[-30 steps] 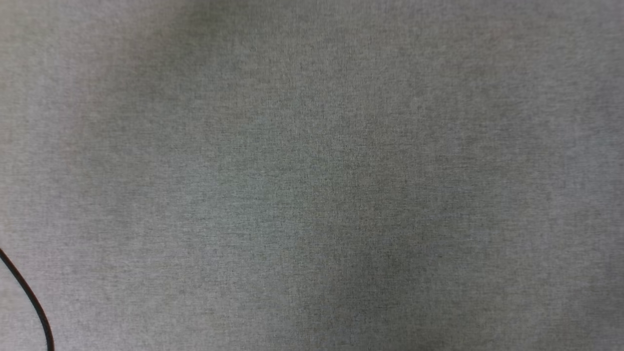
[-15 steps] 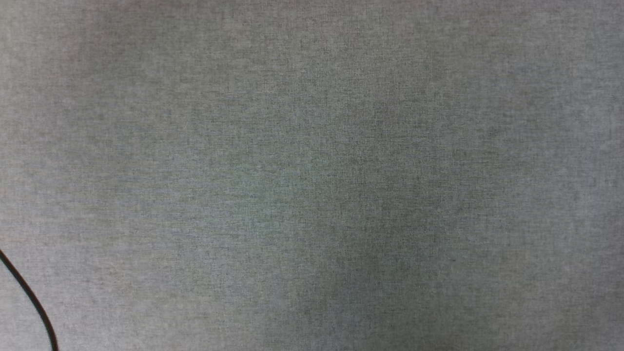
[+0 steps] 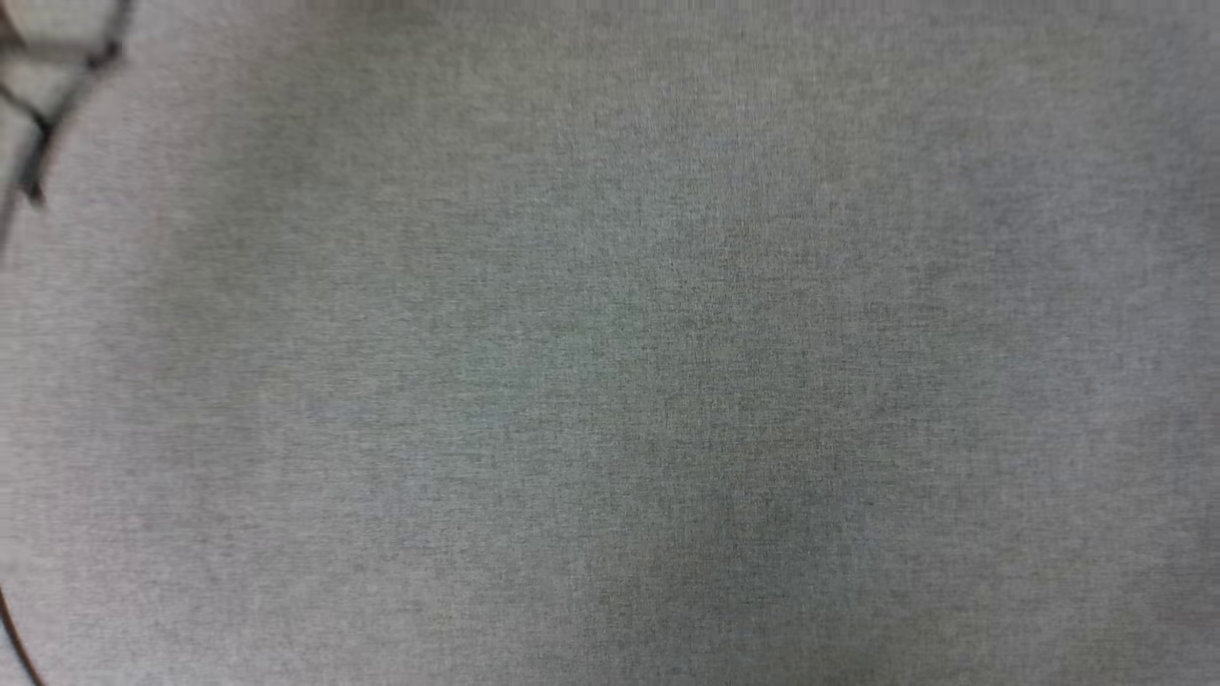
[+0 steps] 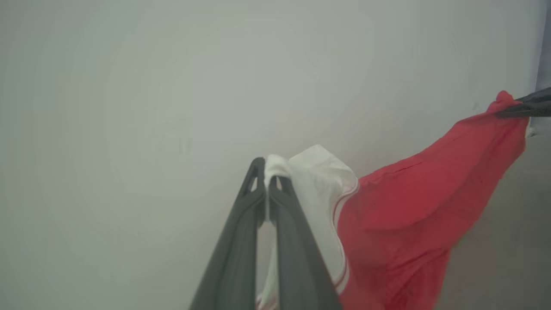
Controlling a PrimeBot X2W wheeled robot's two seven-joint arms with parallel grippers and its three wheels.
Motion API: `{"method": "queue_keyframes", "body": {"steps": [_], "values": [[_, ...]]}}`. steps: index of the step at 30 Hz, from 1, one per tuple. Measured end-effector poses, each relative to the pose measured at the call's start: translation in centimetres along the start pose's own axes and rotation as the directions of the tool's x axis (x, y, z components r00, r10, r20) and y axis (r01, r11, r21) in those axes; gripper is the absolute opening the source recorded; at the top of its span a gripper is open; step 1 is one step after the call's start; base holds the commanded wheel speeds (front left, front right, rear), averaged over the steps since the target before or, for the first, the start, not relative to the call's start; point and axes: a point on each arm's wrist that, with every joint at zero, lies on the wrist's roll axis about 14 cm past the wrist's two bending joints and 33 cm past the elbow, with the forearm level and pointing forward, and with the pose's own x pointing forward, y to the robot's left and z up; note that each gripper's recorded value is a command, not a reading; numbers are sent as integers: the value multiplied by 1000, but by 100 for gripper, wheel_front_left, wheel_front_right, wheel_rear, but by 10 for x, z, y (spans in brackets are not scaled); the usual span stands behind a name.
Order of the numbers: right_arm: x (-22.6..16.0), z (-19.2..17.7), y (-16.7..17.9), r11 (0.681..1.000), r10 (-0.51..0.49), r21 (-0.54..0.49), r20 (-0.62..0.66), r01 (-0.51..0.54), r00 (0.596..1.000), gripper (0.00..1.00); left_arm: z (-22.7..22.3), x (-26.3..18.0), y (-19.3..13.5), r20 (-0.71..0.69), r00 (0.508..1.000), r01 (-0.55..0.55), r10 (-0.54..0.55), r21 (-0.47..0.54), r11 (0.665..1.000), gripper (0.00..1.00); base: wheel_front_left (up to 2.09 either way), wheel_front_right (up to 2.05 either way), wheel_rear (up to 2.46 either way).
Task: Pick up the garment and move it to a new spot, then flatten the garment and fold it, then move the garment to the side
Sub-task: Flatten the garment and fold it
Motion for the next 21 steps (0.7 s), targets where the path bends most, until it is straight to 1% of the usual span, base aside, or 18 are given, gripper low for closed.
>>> {"method": "queue_keyframes", "body": {"steps": [4, 8, 10, 14, 18, 21], "values": [[-22, -23, 16, 999, 39, 27, -43, -38, 998, 0, -18, -35, -16, -60, 998, -7, 5, -45, 999, 0, 0, 0, 0], [-47, -43, 36, 996, 82, 44, -89, -78, 993, 0, -28, -71, -34, -110, 994, -19, 11, -69, 997, 0, 0, 0, 0], [-58, -47, 46, 994, 101, 61, -91, -95, 991, 0, -31, -88, -45, -130, 992, -22, 10, -93, 995, 0, 0, 0, 0], [-83, -59, 65, 988, 134, 92, -113, -124, 985, 0, -38, -126, -65, -189, 982, -19, -2, -110, 994, 0, 0, 0, 0], [-113, -72, 78, 982, 153, 127, -133, -137, 979, 0, -41, -165, -84, -245, 969, -28, -8, -142, 989, 0, 0, 0, 0], [-139, -82, 86, 978, 160, 156, -153, -136, 975, 0, -46, -199, -96, -306, 952, -55, 0, -171, 984, 0, 0, 0, 0]]}}
